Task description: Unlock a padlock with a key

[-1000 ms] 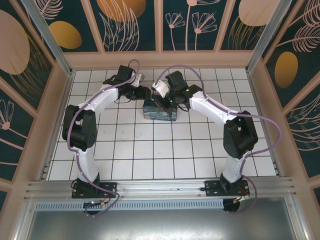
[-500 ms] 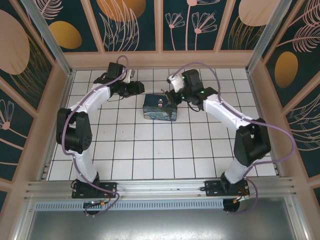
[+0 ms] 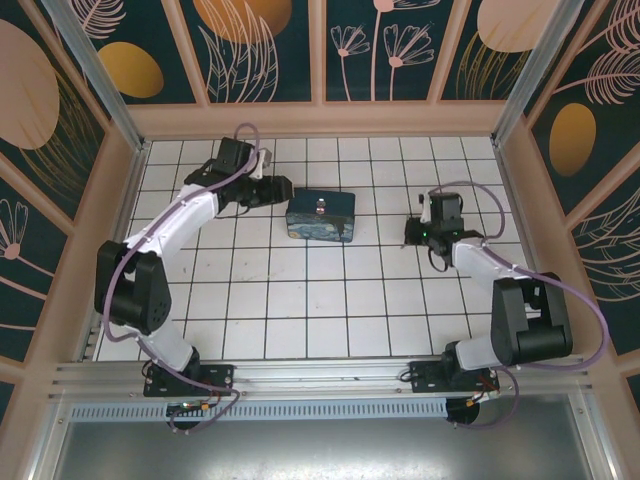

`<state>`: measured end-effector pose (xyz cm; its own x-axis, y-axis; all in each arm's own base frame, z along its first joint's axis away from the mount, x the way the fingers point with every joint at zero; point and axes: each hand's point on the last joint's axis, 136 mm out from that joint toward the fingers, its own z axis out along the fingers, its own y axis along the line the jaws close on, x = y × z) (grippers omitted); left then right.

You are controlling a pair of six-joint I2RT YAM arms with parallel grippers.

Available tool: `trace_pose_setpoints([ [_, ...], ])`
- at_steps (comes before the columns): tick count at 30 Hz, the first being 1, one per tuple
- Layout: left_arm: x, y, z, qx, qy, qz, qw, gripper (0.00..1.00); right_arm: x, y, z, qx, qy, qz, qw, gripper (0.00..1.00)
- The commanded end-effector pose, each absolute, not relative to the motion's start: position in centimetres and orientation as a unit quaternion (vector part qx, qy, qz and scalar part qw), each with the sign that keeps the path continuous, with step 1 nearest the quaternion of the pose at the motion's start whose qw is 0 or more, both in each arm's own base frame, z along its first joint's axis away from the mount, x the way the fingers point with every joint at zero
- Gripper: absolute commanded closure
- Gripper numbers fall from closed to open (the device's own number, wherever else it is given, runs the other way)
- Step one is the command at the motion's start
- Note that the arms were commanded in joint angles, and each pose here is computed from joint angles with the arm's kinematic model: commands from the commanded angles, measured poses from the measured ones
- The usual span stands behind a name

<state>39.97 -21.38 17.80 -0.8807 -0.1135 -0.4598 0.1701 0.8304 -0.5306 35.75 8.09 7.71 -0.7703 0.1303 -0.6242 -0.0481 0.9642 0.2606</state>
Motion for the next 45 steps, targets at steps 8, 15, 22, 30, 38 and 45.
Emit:
trace_pose_setpoints([
  [8,34.3,-20.1,15.2,-0.005,0.944,-0.261,0.202,0.36,36.5,7.4,8.8,0.072,0.910,0.147,0.380,0.63],
  [15,31.4,-23.7,14.3,0.002,0.934,-0.320,0.158,0.37,39.3,9.5,15.1,0.038,0.873,0.193,0.446,0.56],
  [22,30.6,-25.2,12.2,-0.007,0.934,-0.332,0.132,0.44,46.2,15.3,15.1,0.020,0.843,0.298,0.447,0.64],
  [30,31.8,-24.1,10.1,-0.050,0.947,-0.291,0.130,0.46,51.1,20.3,12.7,-0.022,0.849,0.323,0.417,0.65],
  [38,37.0,-23.2,11.9,-0.099,0.929,-0.312,0.172,0.44,46.6,23.9,10.6,-0.083,0.865,0.335,0.365,0.68],
  [45,40.7,-21.1,14.5,-0.122,0.915,-0.324,0.209,0.43,39.8,28.1,10.4,-0.106,0.864,0.369,0.326,0.69],
])
